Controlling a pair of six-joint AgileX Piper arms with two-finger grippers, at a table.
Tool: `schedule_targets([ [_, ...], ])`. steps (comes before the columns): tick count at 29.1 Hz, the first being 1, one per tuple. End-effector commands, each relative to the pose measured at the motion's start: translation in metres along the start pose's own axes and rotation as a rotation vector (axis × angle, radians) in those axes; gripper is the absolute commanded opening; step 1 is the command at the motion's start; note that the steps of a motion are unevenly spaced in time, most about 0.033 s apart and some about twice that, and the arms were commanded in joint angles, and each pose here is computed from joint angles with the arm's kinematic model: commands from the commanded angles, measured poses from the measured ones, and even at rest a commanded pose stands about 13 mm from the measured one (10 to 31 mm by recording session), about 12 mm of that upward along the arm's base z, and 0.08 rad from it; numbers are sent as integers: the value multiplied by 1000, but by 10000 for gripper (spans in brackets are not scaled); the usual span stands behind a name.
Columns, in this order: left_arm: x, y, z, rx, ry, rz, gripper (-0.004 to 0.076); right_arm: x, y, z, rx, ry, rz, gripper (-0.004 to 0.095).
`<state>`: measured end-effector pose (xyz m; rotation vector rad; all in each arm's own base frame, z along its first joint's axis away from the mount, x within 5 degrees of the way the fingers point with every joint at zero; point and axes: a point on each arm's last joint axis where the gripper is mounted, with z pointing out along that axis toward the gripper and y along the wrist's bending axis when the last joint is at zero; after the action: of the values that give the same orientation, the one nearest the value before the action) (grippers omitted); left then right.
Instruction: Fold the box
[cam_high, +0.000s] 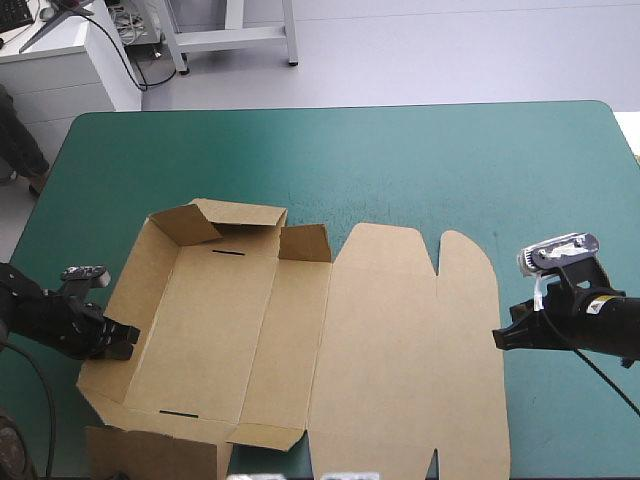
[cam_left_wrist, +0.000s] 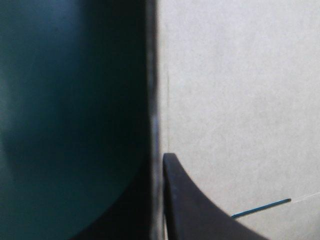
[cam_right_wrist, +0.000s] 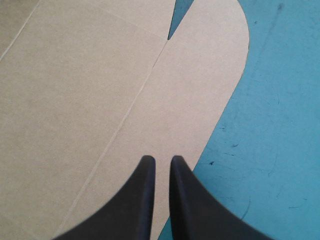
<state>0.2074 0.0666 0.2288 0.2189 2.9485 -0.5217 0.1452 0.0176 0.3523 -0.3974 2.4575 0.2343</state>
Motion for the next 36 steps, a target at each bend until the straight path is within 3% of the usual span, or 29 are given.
schedule_targets([
  [1, -2, -9, -7, -3, -9, 29, -8, -8, 1, -8, 8, -75, -3, 89],
  [10, -36, -40, -4, -179, -41, 338, -8, -8, 1, -8, 5, -77, -1, 89],
  [22, -117, -129, -44, -531, -476, 893, -8, -7, 2, -8, -4, -61, 31, 89],
  [27, -139, -180, -41, -596, -624, 1122, -8, -6, 2, -8, -10, -49, 34, 89],
  [36, -144, -250, -27, -668, -789, 1323, -8, -6, 2, -8, -10, -49, 37, 89],
])
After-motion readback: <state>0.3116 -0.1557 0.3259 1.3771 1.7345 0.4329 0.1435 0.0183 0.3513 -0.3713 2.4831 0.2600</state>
